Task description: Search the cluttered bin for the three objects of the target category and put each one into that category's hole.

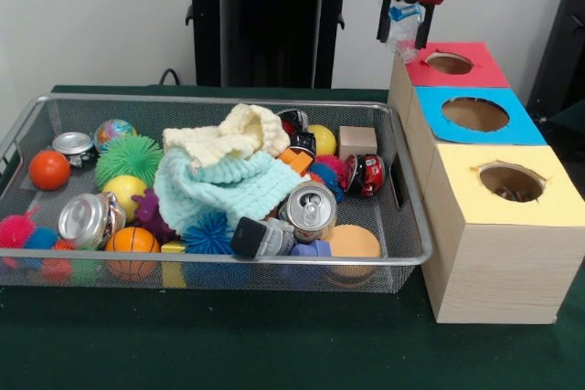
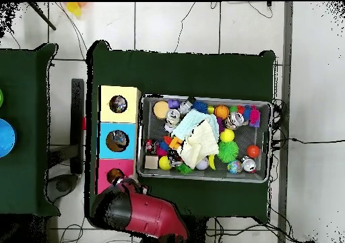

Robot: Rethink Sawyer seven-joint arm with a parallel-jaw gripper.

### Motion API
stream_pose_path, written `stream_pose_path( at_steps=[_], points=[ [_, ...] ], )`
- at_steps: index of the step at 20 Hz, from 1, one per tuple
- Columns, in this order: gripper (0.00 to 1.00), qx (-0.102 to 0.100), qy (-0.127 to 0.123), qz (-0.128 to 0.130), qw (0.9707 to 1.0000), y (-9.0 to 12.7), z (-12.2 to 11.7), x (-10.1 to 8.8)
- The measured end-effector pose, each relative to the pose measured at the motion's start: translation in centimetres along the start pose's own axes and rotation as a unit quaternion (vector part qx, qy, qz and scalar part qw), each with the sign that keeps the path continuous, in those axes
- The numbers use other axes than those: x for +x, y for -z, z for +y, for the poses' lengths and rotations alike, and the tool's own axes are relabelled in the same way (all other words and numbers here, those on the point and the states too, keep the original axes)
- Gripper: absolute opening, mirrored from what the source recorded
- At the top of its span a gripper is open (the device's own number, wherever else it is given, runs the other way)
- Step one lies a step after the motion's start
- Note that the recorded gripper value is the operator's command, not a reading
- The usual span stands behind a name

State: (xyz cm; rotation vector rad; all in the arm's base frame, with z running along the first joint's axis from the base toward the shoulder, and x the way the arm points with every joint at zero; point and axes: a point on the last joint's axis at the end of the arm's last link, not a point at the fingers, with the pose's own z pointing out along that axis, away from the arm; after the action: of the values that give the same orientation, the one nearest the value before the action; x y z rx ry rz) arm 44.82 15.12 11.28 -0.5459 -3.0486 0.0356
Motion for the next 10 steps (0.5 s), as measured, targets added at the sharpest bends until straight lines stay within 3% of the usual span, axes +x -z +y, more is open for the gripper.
stream_pose_path(
  at_steps=[10],
  points=[
    [0.00,0.005,0.003,0.006,1.0000,0.01,0.20,-0.42]
  ],
)
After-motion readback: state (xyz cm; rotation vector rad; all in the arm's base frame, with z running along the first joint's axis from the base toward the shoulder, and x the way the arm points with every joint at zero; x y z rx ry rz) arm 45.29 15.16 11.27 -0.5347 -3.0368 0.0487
